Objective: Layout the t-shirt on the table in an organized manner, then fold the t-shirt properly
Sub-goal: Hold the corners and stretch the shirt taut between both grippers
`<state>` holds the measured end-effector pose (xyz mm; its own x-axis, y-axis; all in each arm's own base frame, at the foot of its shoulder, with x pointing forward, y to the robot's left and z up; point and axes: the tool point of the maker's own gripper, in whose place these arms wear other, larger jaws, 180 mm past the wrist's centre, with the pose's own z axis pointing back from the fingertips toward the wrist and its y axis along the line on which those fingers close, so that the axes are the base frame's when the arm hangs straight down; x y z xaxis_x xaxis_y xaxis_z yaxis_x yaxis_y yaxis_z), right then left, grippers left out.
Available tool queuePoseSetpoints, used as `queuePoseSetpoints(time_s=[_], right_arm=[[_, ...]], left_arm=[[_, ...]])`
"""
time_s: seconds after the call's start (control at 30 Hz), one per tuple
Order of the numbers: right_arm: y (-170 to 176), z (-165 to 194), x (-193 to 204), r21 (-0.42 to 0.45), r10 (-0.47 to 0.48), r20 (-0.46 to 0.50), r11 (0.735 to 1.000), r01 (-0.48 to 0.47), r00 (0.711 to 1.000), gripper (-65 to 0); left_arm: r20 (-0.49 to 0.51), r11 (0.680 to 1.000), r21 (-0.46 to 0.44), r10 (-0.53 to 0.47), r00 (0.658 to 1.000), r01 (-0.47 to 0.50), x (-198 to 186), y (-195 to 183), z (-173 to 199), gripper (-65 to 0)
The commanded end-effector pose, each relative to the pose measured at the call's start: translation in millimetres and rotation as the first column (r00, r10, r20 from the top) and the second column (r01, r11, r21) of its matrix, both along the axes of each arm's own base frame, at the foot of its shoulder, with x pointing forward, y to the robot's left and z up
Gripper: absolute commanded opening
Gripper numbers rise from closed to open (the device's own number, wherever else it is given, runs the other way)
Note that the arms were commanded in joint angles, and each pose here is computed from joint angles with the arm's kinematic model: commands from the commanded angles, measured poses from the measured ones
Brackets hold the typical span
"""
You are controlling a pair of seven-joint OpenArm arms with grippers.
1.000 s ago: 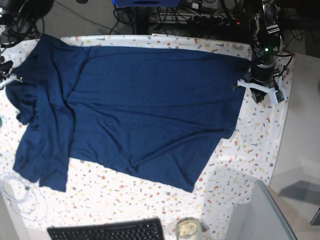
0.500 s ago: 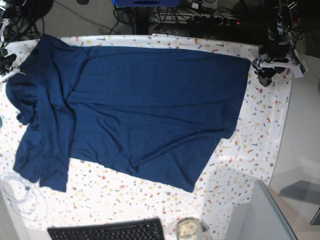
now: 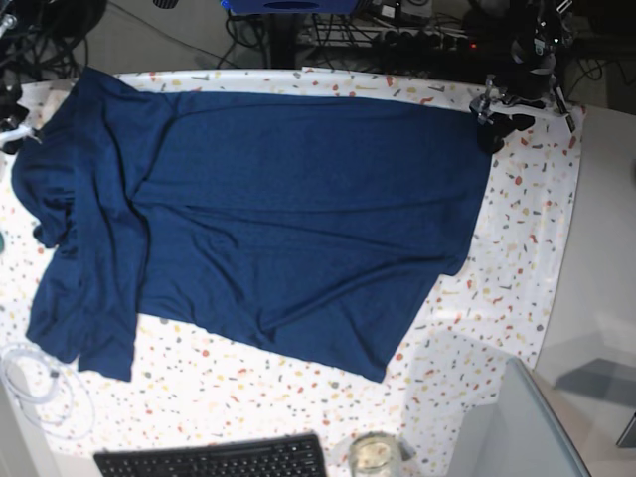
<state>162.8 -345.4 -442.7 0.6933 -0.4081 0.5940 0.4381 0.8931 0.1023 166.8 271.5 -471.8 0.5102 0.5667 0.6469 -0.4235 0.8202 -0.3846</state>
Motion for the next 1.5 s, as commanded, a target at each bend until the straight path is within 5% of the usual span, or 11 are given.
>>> queuePoseSetpoints(time_s=[0.0,0.13,0.3,0.4,0.5,0.6,0.8,1.17,1.47], right_arm=[[-8,11,3,-0.008,0.007,0.021,1.000,-0.006,1.000,-63.3],[-13,15,-3,0.008,0.008,0.029,1.000,-0.008,1.000,-59.4],[-7,15,-4,0.010,0.073,0.034,0.997,-0.073,0.997,-35.0],[1,6,-5,0.040,0.108,0.029,0.993,-0.109,0.994,-22.5],[6,-10,-3,0.099,0.091,0.022,0.991,-0.092,0.996,-16.7],[6,-23,-4,0.143,0.076,0.011,0.987,-0.077,0.997,-17.1],[10,-38,-4,0.198,0.061,-0.005,0.978,-0.058,0.998,-23.1],[5,-37,-1,0.193,0.069,-0.014,0.979,-0.065,0.997,-59.1],[-11,-37,-5,0.183,0.066,-0.034,0.981,-0.059,0.997,-64.8]], left_arm=[[0.019,1.000,0.004,0.002,1.000,-0.002,1,4,4,-17.1],[-0.023,0.998,-0.031,-0.050,0.998,0.049,-4,-17,-12,-17.1],[-0.035,0.992,-0.066,-0.111,0.993,0.108,-4,-44,-19,-18.4],[-0.031,0.991,-0.069,-0.116,0.993,0.113,-2,-46,-18,-30.9],[-0.021,0.992,-0.063,-0.111,0.994,0.110,2,-44,-16,-49.0],[-0.020,0.992,-0.061,-0.110,0.994,0.109,3,-42,-15,-65.0],[-0.018,0.992,-0.059,-0.111,0.994,0.110,3,-42,-14,-65.0],[-0.057,0.992,-0.061,-0.111,0.992,0.107,-18,-42,-20,-65.0],[-0.049,0.998,-0.019,-0.069,0.996,0.068,-32,-22,-5,-65.0]])
